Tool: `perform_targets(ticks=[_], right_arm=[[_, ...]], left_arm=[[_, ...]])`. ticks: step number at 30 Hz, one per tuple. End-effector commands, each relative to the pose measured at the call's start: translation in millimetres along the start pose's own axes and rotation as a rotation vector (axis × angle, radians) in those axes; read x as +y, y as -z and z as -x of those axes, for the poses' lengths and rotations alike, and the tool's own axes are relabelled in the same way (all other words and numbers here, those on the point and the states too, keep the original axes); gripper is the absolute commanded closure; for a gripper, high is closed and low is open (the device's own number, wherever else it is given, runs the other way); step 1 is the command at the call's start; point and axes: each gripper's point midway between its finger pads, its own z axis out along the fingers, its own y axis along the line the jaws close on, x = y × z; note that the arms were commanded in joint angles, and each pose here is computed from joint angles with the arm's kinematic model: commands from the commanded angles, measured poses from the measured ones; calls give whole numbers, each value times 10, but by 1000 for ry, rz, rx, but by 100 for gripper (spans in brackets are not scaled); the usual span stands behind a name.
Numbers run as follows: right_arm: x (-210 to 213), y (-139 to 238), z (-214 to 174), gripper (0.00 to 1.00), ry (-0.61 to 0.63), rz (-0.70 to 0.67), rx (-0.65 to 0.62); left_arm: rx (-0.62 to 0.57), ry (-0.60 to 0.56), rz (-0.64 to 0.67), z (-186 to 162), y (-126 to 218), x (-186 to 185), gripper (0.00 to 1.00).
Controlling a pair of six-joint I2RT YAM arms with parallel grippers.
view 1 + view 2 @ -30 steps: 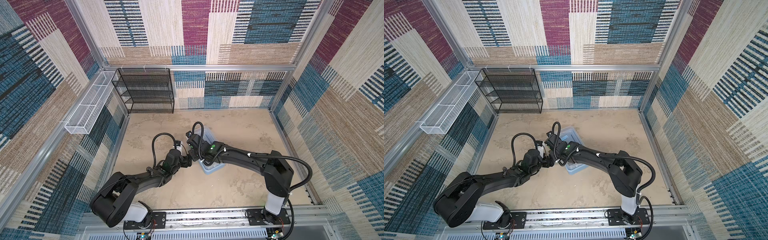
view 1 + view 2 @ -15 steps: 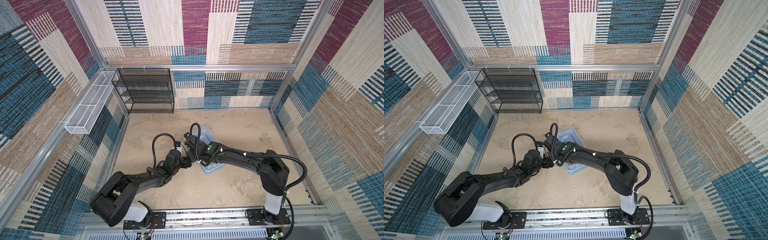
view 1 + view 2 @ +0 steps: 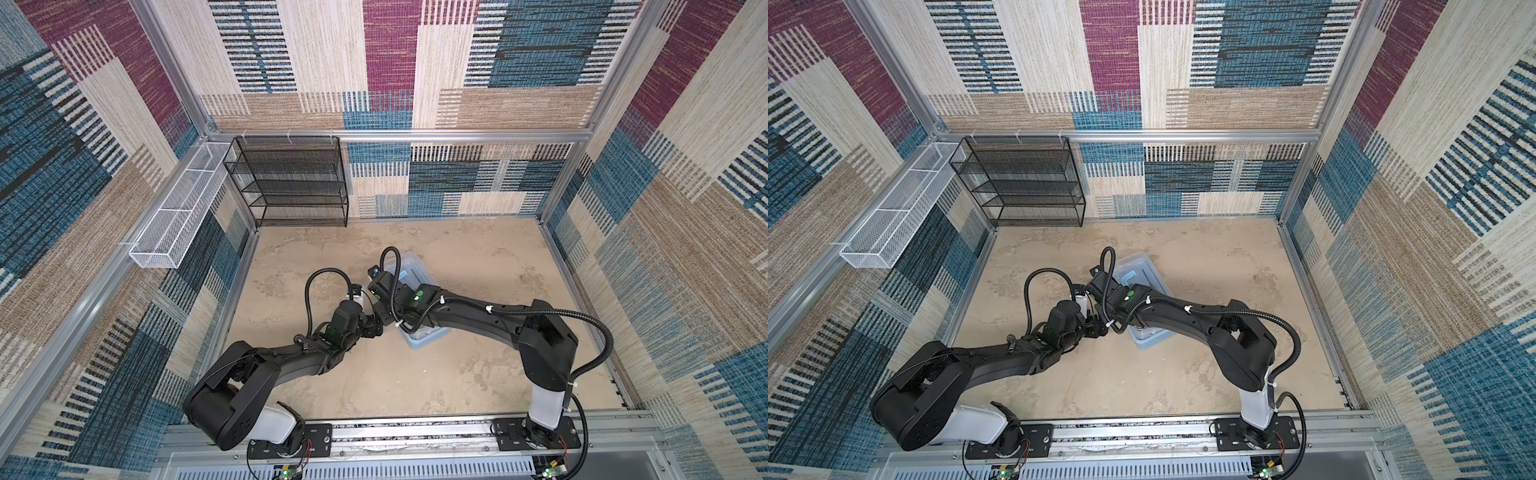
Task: Pack the tool kit
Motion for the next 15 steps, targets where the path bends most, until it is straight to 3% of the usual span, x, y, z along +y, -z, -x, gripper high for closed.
perform_targets(ticks=[1,15], right_arm=[[-90,-11,-87,89,3,-49,30],[-144,-52,-153,89,5,-84,53]], left_arm=[[-22,19,-13,51,-4,-26,16],[-22,24,-22,64,-30,-49,16]])
